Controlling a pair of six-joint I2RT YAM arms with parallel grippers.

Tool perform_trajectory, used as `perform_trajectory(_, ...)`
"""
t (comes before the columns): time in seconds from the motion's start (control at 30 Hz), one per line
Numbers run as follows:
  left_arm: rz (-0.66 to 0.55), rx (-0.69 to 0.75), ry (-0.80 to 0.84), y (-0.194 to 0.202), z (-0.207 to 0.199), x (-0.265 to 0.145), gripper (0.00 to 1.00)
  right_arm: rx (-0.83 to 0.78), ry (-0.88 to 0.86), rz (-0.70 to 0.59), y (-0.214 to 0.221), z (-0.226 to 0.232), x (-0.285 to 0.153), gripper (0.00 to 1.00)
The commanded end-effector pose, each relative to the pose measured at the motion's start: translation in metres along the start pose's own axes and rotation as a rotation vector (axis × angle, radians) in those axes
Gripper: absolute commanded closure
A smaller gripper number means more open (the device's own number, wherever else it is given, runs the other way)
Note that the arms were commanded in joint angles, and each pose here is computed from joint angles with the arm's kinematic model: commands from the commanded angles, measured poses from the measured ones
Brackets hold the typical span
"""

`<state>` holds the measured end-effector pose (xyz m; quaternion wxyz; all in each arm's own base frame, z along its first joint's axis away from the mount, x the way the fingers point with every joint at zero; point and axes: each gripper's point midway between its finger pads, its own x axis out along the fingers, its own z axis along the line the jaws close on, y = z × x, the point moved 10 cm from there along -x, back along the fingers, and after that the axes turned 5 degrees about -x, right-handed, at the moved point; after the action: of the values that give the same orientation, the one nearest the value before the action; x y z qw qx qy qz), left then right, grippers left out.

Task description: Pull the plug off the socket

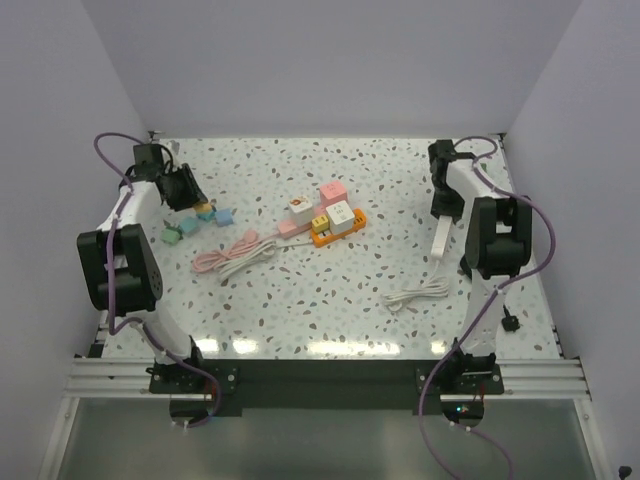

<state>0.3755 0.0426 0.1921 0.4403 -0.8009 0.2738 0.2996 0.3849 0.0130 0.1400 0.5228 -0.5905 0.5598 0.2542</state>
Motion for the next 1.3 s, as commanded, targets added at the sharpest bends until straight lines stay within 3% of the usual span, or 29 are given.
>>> perform_trajectory(0.0, 0.011, 0.046, -0.085, -0.001, 0.011, 0.001, 1.0, 0.016, 0.149, 0.013, -0.024, -0.031, 0.012, 1.0)
perform_trajectory(0.07, 0.024, 0.042, -0.078, 0.002, 0.013, 0.007, 1.0, 0.027, 0.133, -0.01, -0.041, -0.032, 0.01, 1.0)
perform_trajectory(0.1, 0.033, 0.041, -0.082, 0.003, 0.014, 0.009, 0.99, 0.001, 0.138, 0.01, -0.042, -0.028, 0.019, 0.89)
perform_trajectory(0.17, 0.046, 0.04, -0.088, 0.006, 0.017, 0.012, 0.85, 0.031, 0.12, 0.005, -0.056, -0.04, 0.023, 0.76)
perform_trajectory(0.2, 0.053, 0.044, -0.1, 0.009, 0.018, 0.013, 0.8, 0.022, 0.121, 0.023, -0.058, -0.043, 0.029, 0.58)
perform_trajectory(0.23, 0.038, 0.046, -0.111, 0.007, 0.019, 0.01, 0.73, 0.032, 0.111, -0.004, -0.066, -0.044, 0.026, 0.51)
perform_trajectory(0.27, 0.03, 0.047, -0.127, 0.008, 0.019, 0.009, 0.58, 0.032, 0.104, -0.013, -0.069, -0.046, 0.025, 0.43)
perform_trajectory(0.33, 0.018, 0.047, -0.136, 0.007, 0.019, 0.006, 0.49, 0.039, 0.091, -0.048, -0.079, -0.049, 0.016, 0.29)
perform_trajectory(0.5, 0.008, 0.039, -0.136, 0.003, 0.016, 0.001, 0.31, 0.091, 0.006, -0.11, -0.093, -0.056, -0.021, 0.17)
perform_trajectory(0.57, -0.011, 0.039, -0.106, -0.001, 0.01, -0.006, 0.19, 0.111, -0.059, -0.162, -0.097, -0.06, -0.05, 0.1)
perform_trajectory(0.67, -0.052, 0.055, -0.02, -0.005, -0.006, -0.023, 0.0, 0.084, -0.199, -0.235, -0.081, -0.051, -0.091, 0.03)
perform_trajectory(0.7, -0.073, 0.074, 0.012, -0.007, -0.017, -0.032, 0.0, 0.041, -0.27, -0.278, -0.076, -0.03, -0.103, 0.02)
perform_trajectory(0.83, -0.046, 0.158, 0.117, 0.006, -0.054, -0.044, 0.0, -0.113, -0.488, -0.255, -0.024, 0.018, -0.121, 0.02)
perform_trajectory(0.97, 0.028, 0.241, 0.249, 0.04, -0.103, -0.046, 0.0, -0.2, -0.644, -0.281, 0.006, 0.051, -0.134, 0.03)
perform_trajectory(1.27, 0.109, 0.287, 0.369, 0.093, -0.149, -0.046, 0.0, -0.419, -0.757, -0.311, 0.039, 0.132, -0.139, 0.06)
